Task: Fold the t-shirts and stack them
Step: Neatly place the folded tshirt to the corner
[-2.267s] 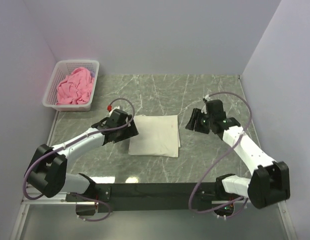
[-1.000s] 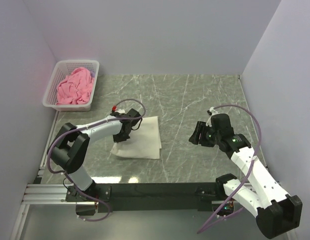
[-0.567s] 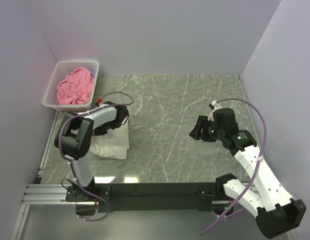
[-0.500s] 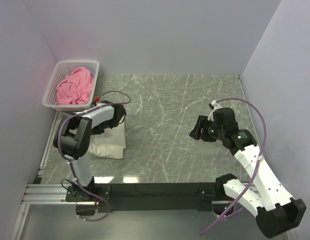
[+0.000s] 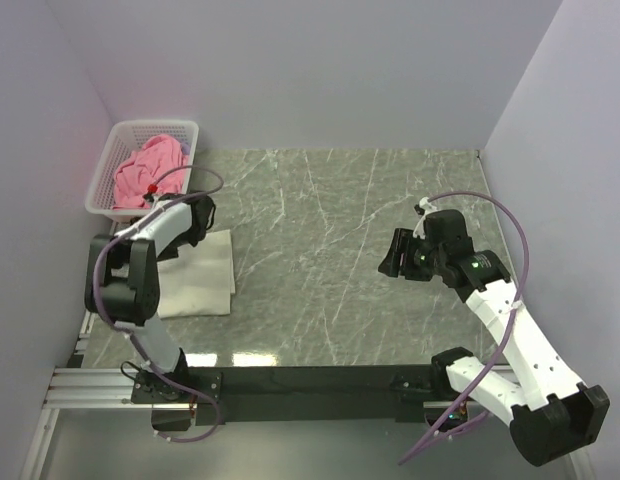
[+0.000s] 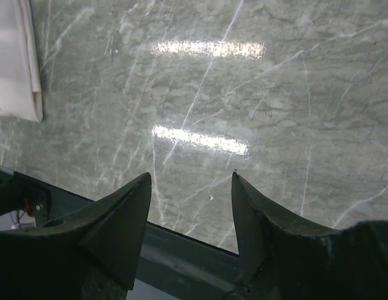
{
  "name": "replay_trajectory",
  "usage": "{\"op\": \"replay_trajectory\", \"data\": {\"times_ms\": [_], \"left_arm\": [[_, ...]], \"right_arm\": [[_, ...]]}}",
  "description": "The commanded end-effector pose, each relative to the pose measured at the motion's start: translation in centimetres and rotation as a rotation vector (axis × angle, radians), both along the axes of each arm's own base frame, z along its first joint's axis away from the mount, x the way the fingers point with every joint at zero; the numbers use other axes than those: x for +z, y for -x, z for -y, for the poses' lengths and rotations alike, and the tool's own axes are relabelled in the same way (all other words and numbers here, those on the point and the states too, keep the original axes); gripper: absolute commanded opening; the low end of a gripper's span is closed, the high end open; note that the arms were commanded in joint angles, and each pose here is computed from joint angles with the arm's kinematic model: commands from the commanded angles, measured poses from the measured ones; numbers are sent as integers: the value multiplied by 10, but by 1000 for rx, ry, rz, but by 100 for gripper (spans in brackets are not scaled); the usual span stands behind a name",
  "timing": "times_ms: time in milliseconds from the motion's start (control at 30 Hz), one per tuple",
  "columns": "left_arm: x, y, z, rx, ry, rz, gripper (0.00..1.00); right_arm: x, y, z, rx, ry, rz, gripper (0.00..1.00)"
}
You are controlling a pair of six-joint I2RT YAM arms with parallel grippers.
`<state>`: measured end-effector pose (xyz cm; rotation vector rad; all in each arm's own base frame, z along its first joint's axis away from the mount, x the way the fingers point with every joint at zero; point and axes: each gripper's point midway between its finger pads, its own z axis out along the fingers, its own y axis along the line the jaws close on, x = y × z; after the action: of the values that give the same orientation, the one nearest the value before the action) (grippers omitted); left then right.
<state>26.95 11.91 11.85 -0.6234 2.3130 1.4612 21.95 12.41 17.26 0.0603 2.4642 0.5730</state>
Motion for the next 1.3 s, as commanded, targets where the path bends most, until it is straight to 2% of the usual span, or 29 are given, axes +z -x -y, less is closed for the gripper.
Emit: {"op": "replay_trajectory", "data": {"times_ms": [0, 67, 100, 133, 167, 233, 267, 300, 333, 400, 433, 533, 733, 933, 1267], "left_arm": [[30, -20, 49, -115, 200, 208, 73], [38, -29, 86, -207, 363, 321, 73], [29, -32, 117, -259, 548, 340, 75], [24, -31, 132, -306, 631, 347, 76], [40, -44, 150, -368, 726, 478, 76], [31, -40, 188, -454, 944, 501, 75], [46, -50, 203, -507, 1022, 594, 74], [47, -51, 215, -536, 1087, 608, 73], [42, -45, 238, -576, 1206, 585, 76], [46, -53, 262, -646, 1297, 627, 74], [31, -48, 276, -644, 1336, 575, 73], [15, -45, 301, -660, 1345, 484, 69], [-46, -36, 324, -593, 1306, 295, 70], [-82, -20, 292, -485, 1156, 193, 71], [-108, 11, 231, -375, 933, 29, 74]], "right_arm": [[20, -6, -2, 10, -12, 69, 61], [20, -5, -6, 17, -34, 70, 61], [20, -5, -7, 18, -40, 72, 61], [19, -5, -8, 22, -43, 71, 61], [19, -4, -8, 23, -47, 73, 61], [20, -4, -9, 29, -51, 78, 61], [19, -3, -7, 30, -45, 80, 61], [20, -2, -7, 34, -44, 84, 61], [19, -2, -5, 27, -32, 85, 61], [19, 0, -4, 28, -30, 92, 61], [19, 0, -3, 28, -29, 96, 61], [18, 2, -3, 29, -31, 100, 61], [15, 6, 1, 29, -13, 102, 61], [15, 8, 4, 22, -6, 110, 61], [16, 5, -4, 48, -32, 102, 61]]}}
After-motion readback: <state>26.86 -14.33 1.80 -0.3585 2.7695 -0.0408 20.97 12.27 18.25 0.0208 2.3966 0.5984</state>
